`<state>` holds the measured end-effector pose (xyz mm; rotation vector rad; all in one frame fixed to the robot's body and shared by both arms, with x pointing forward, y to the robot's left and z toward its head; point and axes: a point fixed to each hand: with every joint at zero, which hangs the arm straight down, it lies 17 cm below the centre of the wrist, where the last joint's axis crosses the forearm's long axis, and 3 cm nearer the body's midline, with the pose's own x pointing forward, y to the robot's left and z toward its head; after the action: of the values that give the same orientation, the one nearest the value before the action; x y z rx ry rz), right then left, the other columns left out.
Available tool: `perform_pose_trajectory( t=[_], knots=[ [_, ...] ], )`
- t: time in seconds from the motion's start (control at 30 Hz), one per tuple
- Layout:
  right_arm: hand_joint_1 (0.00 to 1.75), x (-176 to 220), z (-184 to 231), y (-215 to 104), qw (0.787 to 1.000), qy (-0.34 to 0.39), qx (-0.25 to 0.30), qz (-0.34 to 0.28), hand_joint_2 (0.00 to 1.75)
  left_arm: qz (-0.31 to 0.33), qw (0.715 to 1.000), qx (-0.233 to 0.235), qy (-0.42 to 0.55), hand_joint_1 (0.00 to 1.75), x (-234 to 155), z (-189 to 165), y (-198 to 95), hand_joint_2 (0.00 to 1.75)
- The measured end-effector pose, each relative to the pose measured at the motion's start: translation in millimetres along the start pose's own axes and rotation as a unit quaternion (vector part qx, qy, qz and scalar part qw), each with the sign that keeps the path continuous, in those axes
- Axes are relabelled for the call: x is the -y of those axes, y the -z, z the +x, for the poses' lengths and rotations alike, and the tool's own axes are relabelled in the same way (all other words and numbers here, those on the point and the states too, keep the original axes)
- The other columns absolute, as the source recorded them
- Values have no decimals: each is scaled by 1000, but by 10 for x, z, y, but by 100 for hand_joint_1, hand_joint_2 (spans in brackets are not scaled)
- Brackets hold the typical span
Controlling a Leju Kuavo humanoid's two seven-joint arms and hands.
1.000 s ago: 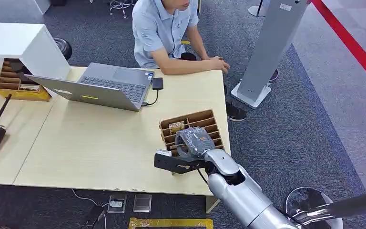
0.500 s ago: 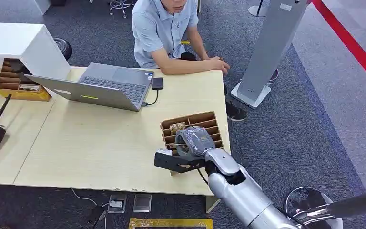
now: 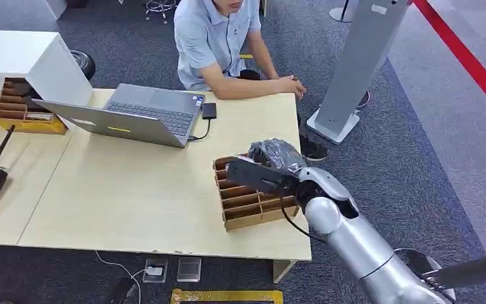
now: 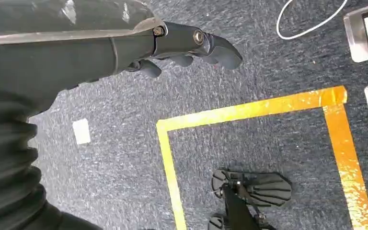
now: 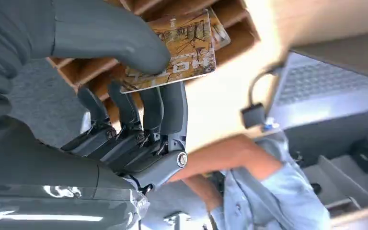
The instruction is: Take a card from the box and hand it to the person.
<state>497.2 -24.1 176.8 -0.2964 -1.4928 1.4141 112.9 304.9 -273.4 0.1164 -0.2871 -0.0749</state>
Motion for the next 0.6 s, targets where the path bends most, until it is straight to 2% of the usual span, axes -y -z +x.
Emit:
perform_pose_trajectory(
  t=[0.17,0.33,0.43,0.6],
  knots=[
    [145,507,192,-143,998,4,38,-41,175,4,1000,-2,-6,0,-20,-16,1,175],
    [145,979,322,-240,991,-39,61,-114,175,2,1000,0,-6,0,-16,-9,0,175],
    [145,1312,382,-288,975,-77,74,-194,175,0,1000,2,-5,0,-3,4,0,175],
    [145,1730,518,-370,931,-125,120,-320,175,-5,1000,8,0,0,56,100,3,175]
  ],
)
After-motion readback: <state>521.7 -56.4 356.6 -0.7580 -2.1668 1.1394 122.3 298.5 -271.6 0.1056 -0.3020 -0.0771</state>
